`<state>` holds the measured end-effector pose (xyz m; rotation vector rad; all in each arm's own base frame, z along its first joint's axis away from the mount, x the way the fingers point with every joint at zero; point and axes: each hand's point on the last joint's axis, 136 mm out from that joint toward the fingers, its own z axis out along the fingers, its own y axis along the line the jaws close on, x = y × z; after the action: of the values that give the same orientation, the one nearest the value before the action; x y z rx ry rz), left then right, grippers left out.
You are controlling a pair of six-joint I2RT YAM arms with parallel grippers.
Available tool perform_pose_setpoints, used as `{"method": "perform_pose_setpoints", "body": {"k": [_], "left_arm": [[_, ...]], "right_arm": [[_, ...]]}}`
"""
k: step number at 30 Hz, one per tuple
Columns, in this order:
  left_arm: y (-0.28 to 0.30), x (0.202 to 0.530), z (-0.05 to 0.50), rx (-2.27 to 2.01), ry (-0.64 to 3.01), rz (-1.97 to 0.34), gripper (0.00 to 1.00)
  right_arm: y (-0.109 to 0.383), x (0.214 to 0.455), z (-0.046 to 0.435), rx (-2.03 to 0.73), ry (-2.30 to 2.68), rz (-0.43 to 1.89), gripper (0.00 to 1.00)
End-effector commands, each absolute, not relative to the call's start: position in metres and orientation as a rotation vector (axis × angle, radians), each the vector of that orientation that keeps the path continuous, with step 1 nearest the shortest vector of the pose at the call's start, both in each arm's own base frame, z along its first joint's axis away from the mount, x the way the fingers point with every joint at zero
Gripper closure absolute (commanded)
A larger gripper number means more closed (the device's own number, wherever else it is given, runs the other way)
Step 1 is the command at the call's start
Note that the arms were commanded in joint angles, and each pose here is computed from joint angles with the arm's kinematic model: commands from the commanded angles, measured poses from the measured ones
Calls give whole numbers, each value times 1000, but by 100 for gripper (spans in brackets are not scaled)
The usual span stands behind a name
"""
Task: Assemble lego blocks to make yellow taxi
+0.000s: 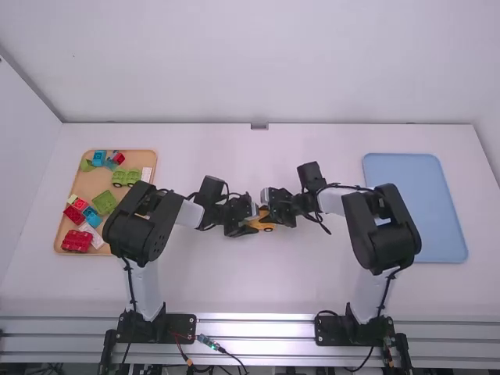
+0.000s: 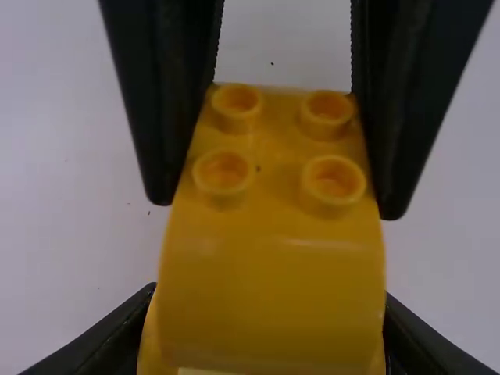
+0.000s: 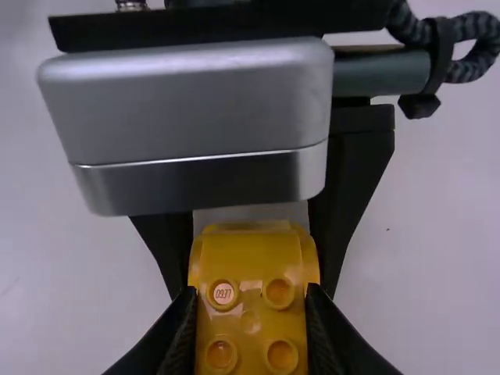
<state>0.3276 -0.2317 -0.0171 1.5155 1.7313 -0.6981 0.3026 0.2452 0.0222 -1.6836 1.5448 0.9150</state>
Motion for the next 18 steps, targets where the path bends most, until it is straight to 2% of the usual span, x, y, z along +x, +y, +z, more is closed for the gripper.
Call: {"method": "perform_pose_setpoints", "body": {"k": [1, 9, 11, 18], "left_arm": [[-219, 328, -34, 1521, 1826, -630, 57], [-220, 330, -33, 1521, 1823, -627, 60], [-220, 329, -33, 1526, 1818, -627, 64], [-221, 329, -32, 1526, 1812, -631, 64]], "right_arm": [[240, 300, 19, -1692, 1588, 890, 100], [243, 298, 18, -1686, 1569, 915, 100], [244, 299, 15, -1676, 1557, 931, 100], [246, 300, 6, -1660, 1558, 954, 100]]}}
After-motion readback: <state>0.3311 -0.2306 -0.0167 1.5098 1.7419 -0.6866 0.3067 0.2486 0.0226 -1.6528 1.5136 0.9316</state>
